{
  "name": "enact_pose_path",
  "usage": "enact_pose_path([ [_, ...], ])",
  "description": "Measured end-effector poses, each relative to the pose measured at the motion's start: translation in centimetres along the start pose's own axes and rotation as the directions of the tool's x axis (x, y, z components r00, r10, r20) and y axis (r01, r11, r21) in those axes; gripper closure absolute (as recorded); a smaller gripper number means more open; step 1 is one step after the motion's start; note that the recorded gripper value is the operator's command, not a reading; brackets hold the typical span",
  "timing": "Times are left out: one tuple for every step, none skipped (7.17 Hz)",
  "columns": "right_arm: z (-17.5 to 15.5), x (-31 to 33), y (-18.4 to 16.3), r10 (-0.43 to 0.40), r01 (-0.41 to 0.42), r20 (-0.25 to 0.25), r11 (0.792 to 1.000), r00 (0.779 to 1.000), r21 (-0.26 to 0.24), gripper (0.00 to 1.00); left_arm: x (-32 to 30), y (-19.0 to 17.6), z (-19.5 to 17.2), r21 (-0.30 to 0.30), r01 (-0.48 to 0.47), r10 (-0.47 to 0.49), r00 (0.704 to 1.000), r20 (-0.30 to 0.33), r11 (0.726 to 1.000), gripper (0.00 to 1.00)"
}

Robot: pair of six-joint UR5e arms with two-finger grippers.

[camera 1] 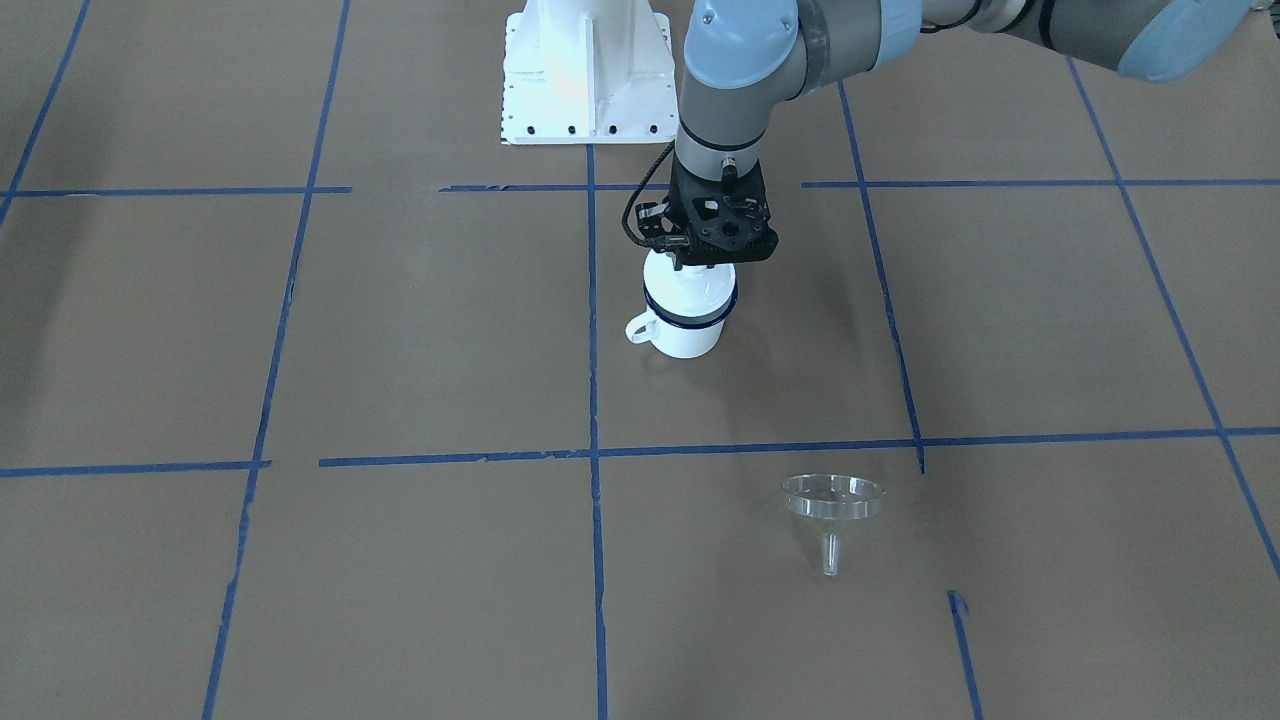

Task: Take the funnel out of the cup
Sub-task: 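Lower the lid onto the mug rim with the left gripper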

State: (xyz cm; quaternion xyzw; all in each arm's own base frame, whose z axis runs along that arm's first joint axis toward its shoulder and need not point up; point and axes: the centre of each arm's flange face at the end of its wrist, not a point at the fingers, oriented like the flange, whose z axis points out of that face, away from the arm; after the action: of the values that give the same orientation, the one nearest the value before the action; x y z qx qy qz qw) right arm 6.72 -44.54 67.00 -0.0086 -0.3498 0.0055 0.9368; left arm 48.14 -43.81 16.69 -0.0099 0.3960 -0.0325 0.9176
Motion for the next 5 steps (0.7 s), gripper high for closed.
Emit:
enact_pose_path([
  [0.00, 0.00, 0.00, 0.000, 0.000, 0.000, 1.000, 1.000, 0.000, 0.00, 0.04, 0.01, -0.03, 0.000, 0.000, 0.000, 1.000, -0.001, 1.000, 1.00],
  [0.00, 0.00, 0.00, 0.000, 0.000, 0.000, 1.000, 1.000, 0.000, 0.00, 0.04, 0.01, -0.04, 0.000, 0.000, 0.000, 1.000, -0.002, 1.000, 1.00],
  [0.00, 0.00, 0.00, 0.000, 0.000, 0.000, 1.000, 1.000, 0.000, 0.00, 0.04, -0.01, -0.02, 0.001, -0.001, 0.001, 1.000, -0.002, 1.000, 1.00],
  [-0.01, -0.01, -0.01, 0.000, 0.000, 0.000, 1.000, 1.000, 0.000, 0.00, 0.03, -0.03, -0.01, 0.001, -0.001, 0.001, 1.000, -0.001, 1.000, 1.00],
  [-0.01, -0.01, -0.02, 0.000, 0.000, 0.000, 1.000, 1.000, 0.000, 0.00, 0.03, -0.04, 0.00, 0.001, -0.001, 0.001, 1.000, -0.001, 1.000, 0.94],
])
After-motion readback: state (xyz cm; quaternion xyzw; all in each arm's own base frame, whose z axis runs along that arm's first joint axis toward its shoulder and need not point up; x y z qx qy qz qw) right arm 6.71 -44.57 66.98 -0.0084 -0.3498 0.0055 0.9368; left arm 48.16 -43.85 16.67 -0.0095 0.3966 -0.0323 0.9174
